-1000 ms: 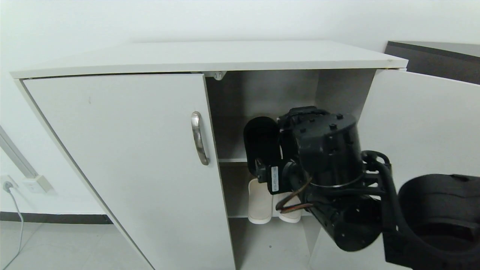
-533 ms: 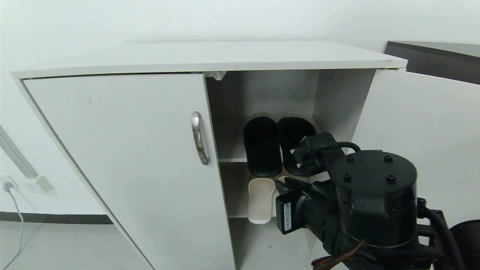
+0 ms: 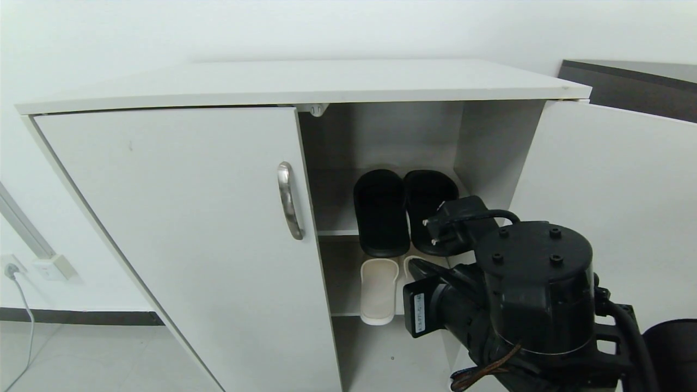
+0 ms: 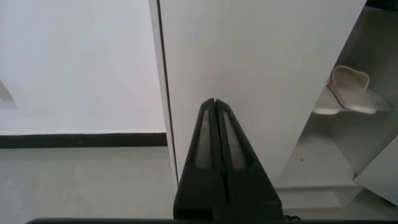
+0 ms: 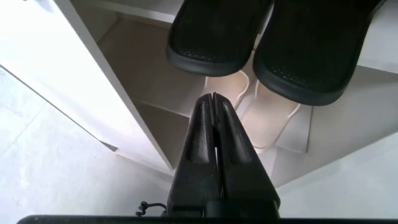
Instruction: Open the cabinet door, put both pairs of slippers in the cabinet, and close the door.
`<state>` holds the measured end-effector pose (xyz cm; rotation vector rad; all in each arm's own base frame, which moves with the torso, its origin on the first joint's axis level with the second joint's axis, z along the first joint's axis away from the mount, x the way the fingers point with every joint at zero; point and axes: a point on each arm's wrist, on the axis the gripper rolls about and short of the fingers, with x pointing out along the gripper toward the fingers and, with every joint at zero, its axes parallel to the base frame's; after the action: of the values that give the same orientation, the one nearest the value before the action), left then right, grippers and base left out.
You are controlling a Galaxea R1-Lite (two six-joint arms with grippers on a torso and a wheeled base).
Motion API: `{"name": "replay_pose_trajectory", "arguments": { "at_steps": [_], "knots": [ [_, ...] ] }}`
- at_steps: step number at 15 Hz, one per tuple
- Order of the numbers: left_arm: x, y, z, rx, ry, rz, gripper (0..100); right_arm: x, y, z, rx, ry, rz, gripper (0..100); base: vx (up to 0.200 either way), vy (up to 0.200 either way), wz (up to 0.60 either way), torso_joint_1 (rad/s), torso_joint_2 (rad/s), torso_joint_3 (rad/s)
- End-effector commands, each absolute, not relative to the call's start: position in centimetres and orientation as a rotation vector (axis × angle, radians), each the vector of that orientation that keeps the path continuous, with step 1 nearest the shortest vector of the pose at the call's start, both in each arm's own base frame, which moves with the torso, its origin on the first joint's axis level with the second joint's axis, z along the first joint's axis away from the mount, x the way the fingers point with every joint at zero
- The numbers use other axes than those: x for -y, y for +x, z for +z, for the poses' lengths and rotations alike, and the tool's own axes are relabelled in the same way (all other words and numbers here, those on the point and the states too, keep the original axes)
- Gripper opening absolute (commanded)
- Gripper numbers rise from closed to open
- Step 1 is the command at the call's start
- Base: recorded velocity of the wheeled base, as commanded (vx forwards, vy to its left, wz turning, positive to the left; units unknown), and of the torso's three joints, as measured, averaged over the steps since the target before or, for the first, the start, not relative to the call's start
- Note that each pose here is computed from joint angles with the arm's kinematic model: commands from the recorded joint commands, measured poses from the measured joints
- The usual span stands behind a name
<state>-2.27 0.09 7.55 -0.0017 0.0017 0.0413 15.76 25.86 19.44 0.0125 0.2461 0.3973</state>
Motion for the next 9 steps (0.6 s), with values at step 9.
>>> {"name": "replay_pose_trajectory", "arguments": {
  "at_steps": [9],
  "knots": [
    [-0.08,-2.27,7.55,-0.001,-0.003,0.040,0,-25.88,15.84,18.95,-0.256,-0.003,0.391,0,-0.200,0.000,0.00,0.003,0.00,0.003]
  ]
}}
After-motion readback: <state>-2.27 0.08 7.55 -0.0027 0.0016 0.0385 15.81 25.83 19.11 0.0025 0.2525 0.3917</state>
